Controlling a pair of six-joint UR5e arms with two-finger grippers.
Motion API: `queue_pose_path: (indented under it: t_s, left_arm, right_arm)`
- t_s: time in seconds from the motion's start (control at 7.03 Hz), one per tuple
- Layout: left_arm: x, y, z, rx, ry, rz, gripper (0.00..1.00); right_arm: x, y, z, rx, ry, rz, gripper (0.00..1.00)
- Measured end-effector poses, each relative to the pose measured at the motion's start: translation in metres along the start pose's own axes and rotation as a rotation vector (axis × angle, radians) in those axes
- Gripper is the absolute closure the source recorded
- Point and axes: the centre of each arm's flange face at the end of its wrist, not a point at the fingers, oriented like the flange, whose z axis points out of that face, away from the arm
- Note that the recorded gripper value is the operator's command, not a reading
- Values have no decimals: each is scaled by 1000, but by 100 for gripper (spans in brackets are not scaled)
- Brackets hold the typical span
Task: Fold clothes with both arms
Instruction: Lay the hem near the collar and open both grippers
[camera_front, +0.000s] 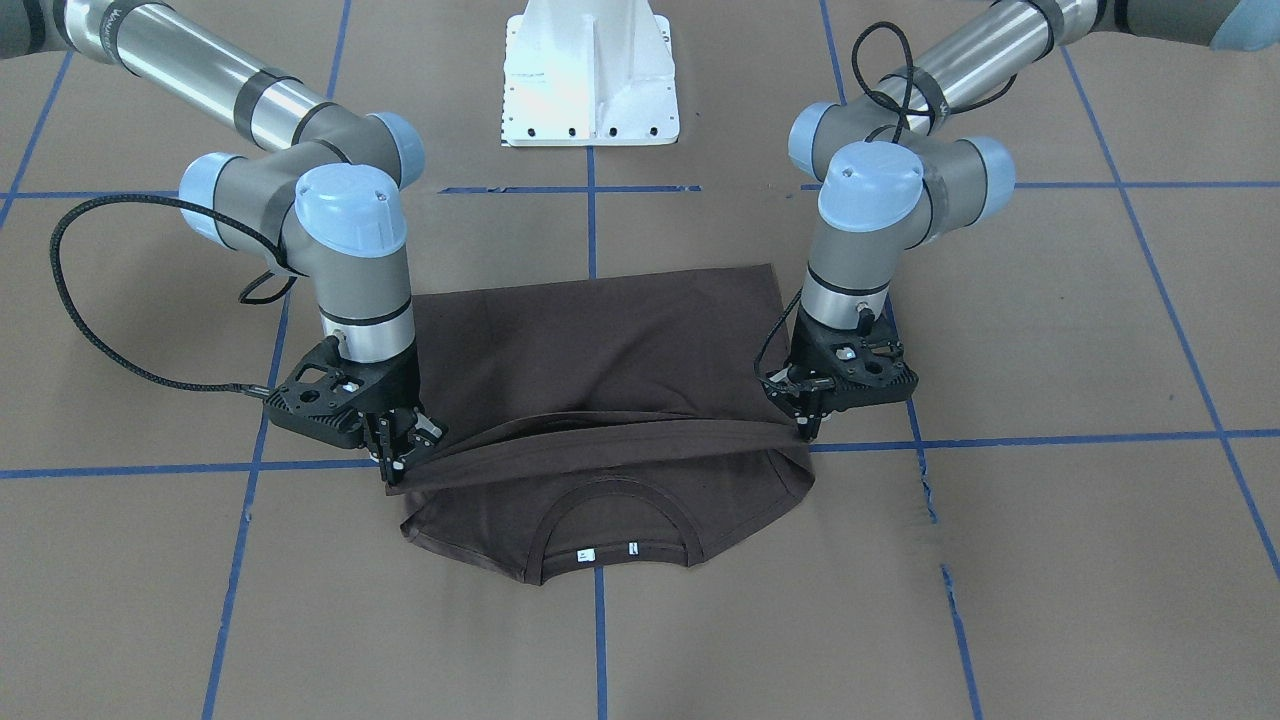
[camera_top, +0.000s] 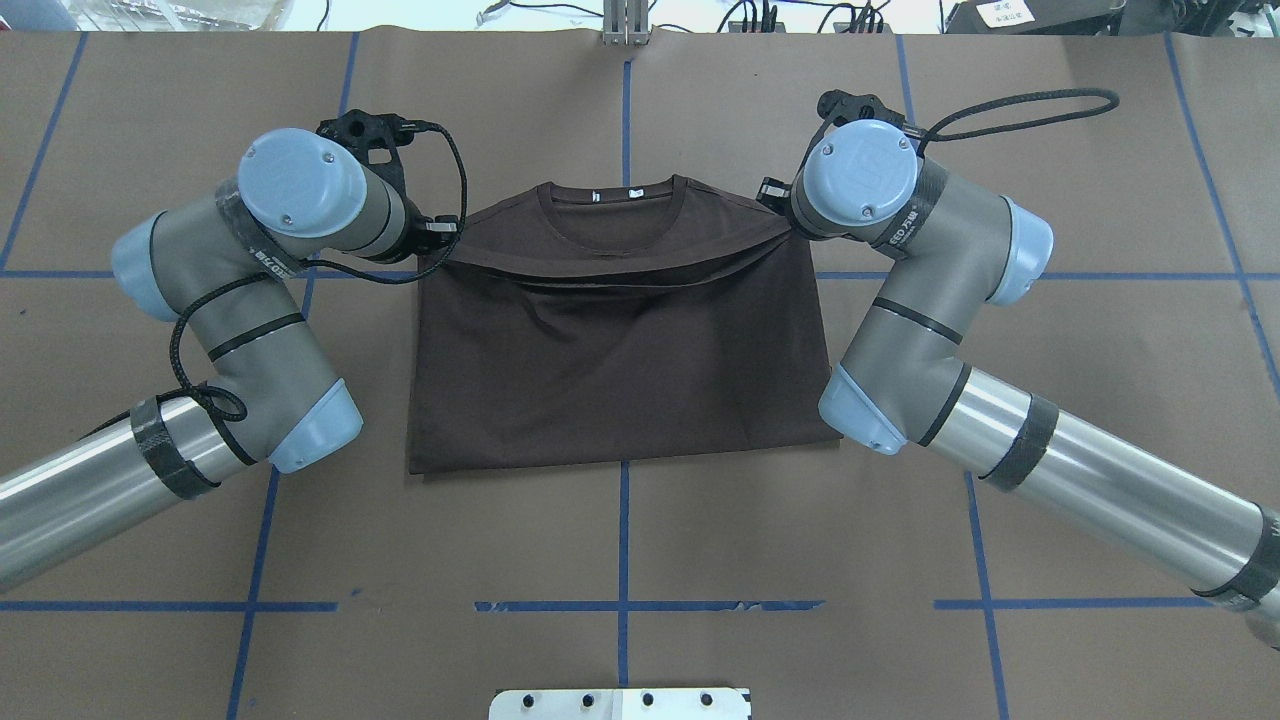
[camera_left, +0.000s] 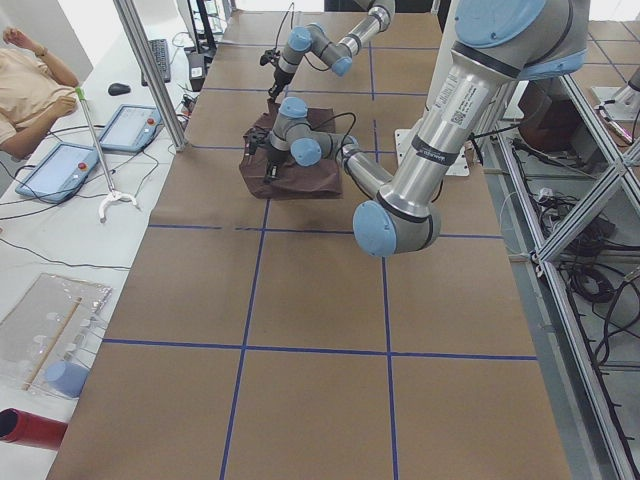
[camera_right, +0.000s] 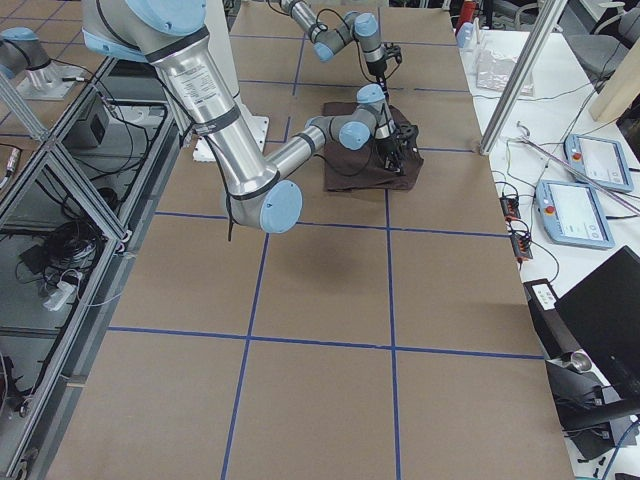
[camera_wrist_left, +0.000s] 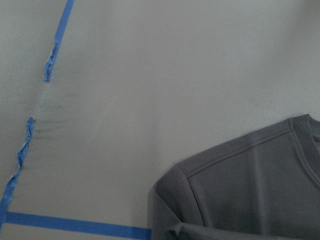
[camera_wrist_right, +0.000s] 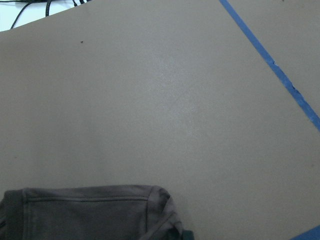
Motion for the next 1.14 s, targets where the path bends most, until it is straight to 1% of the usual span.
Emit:
queue_pose_path:
  t_s: [0.28, 0.57, 0.71, 0.85, 1.14]
  left_arm:
    - [-2, -2, 18, 1, -2, 0, 100]
    - [-7, -3, 28, 2, -3, 2, 100]
    - [-9, -5, 29, 4, -4, 14, 60]
    - [-10, -7, 29, 7, -5, 38, 1]
    - [-15, -9, 19, 14, 8, 152, 0]
  right_arm:
    - [4, 1, 13, -3, 22, -7, 100]
    - [6, 1, 20, -6, 34, -23, 100]
    - [8, 1, 22, -6, 39, -29, 31]
    - [9, 2, 24, -7, 43, -36, 0]
    - [6, 1, 20, -10, 34, -97, 0]
